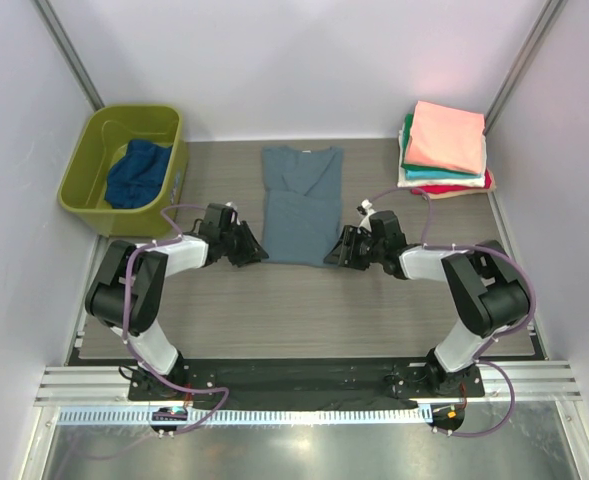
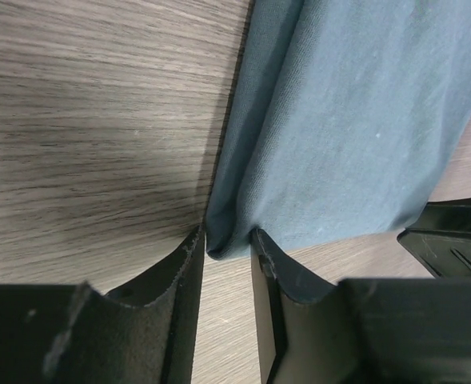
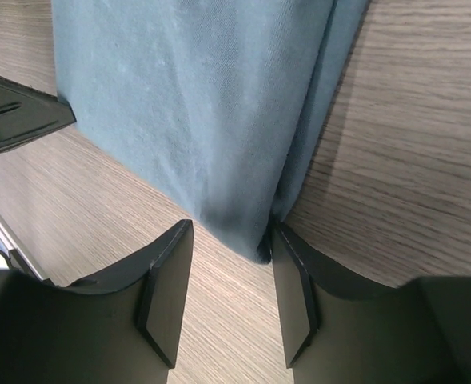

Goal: Fold and stack the t-shirts

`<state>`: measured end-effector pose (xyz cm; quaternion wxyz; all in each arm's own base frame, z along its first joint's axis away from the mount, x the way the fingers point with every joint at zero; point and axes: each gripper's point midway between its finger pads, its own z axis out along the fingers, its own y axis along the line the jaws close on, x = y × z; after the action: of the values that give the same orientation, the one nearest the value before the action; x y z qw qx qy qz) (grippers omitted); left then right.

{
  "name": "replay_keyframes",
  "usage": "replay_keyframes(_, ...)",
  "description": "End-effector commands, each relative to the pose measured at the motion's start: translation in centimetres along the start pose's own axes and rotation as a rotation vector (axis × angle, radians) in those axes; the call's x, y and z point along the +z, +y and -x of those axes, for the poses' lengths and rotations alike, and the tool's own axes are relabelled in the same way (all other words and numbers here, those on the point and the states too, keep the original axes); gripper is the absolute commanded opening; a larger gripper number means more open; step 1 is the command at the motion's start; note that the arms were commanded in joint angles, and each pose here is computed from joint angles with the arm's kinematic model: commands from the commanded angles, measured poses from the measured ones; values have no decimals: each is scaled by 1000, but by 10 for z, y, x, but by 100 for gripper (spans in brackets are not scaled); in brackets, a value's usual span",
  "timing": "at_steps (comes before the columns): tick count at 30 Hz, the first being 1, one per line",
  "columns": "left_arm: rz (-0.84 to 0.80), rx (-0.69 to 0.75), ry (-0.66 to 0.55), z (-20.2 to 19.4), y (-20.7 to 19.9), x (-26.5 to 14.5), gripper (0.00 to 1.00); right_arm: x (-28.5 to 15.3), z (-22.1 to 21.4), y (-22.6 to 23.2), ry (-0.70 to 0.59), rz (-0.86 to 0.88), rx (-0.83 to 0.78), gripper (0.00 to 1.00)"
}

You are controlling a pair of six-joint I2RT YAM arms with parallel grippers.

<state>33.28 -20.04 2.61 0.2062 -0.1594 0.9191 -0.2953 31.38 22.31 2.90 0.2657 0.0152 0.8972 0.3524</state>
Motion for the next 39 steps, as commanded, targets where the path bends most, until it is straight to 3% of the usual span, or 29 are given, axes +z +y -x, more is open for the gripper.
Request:
replay_keyframes(1, 11, 5, 18, -5, 4, 5, 31, -13, -48, -47, 135, -186, 42, 52)
replay_keyframes(6, 8, 7, 16, -5, 4, 5, 30, -21, -46, -44, 117, -193, 35, 63)
replay_keyframes(16, 9, 9, 24, -6, 4, 7, 26, -12, -52, -46, 130, -172, 63, 60)
replay_keyframes(22, 9, 7, 26, -7, 4, 7, 20, -4, -59, -49, 150, -153, 87, 49)
replay_keyframes(26, 10, 5, 25, -6, 5, 7, 18, -5, -59, -49, 153, -154, 84, 32)
replay_keyframes(33, 5, 2, 24, -5, 2, 7, 3, -10, -60, -47, 153, -157, 77, 5)
replay_keyframes(39, -6, 23, 3, -6, -8, -7, 0, -21, -54, -39, 134, -149, 64, 1)
